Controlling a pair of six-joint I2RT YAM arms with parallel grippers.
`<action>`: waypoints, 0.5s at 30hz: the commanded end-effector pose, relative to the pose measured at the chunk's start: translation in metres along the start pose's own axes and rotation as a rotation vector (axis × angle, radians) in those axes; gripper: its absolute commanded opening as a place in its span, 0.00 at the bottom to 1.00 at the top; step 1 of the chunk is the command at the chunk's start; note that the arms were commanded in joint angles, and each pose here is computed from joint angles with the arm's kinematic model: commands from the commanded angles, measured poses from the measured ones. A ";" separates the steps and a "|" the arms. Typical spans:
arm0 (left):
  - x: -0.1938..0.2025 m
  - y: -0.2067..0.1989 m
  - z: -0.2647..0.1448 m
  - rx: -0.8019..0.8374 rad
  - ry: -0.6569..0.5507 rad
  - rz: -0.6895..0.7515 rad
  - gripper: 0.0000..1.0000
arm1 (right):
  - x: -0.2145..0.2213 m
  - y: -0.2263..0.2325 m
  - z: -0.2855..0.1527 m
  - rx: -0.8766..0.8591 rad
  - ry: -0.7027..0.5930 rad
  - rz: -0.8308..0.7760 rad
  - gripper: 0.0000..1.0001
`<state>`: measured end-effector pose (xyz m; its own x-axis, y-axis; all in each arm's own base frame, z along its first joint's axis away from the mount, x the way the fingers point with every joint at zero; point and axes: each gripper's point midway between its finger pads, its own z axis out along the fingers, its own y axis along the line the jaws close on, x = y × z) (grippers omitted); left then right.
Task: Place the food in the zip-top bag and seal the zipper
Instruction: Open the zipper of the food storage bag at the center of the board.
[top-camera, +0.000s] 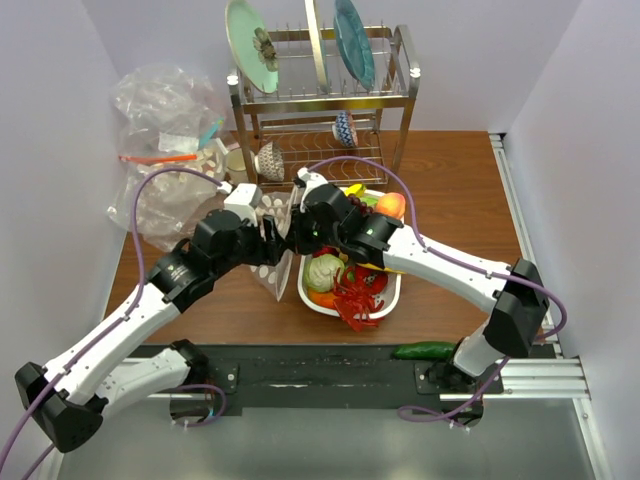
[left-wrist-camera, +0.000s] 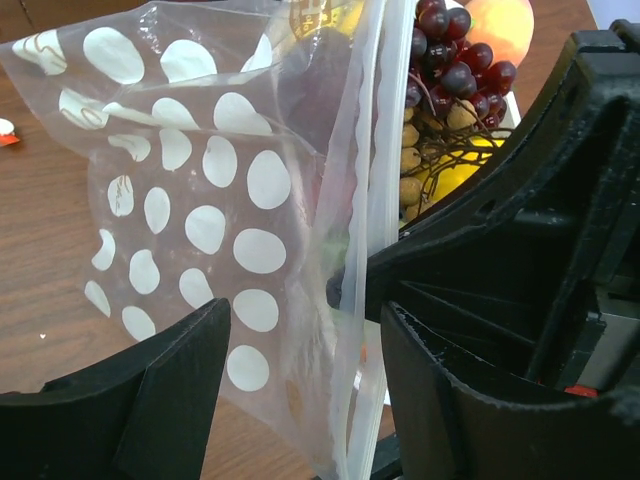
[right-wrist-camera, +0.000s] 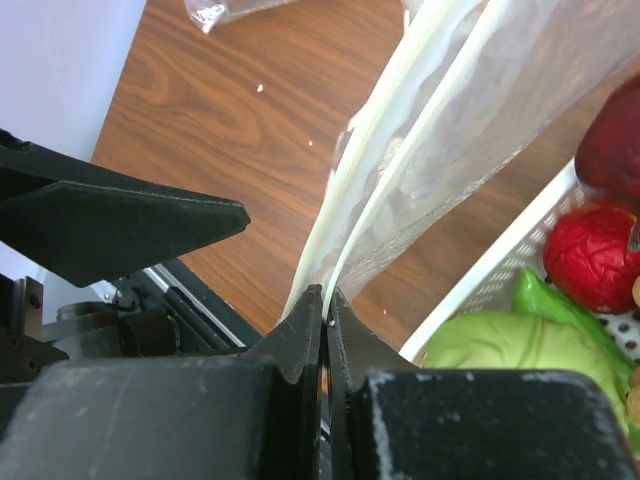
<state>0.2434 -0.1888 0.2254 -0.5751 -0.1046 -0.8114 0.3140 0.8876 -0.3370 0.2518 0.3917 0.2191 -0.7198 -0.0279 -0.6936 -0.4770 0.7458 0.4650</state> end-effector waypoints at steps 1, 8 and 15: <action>-0.009 -0.010 -0.005 0.035 -0.017 0.049 0.66 | -0.021 0.018 -0.011 -0.039 -0.055 0.037 0.00; -0.002 -0.010 -0.008 0.037 0.031 0.108 0.64 | -0.021 0.020 -0.011 -0.038 -0.044 0.050 0.00; 0.003 -0.015 -0.011 0.074 0.045 0.153 0.66 | -0.025 0.020 -0.011 -0.024 -0.051 0.055 0.00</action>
<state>0.2309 -0.1913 0.2159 -0.5917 0.0200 -0.8059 0.3871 0.8840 -0.2623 0.2492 0.3906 0.2232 -0.7426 -0.0081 -0.6697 -0.4439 0.7547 0.4831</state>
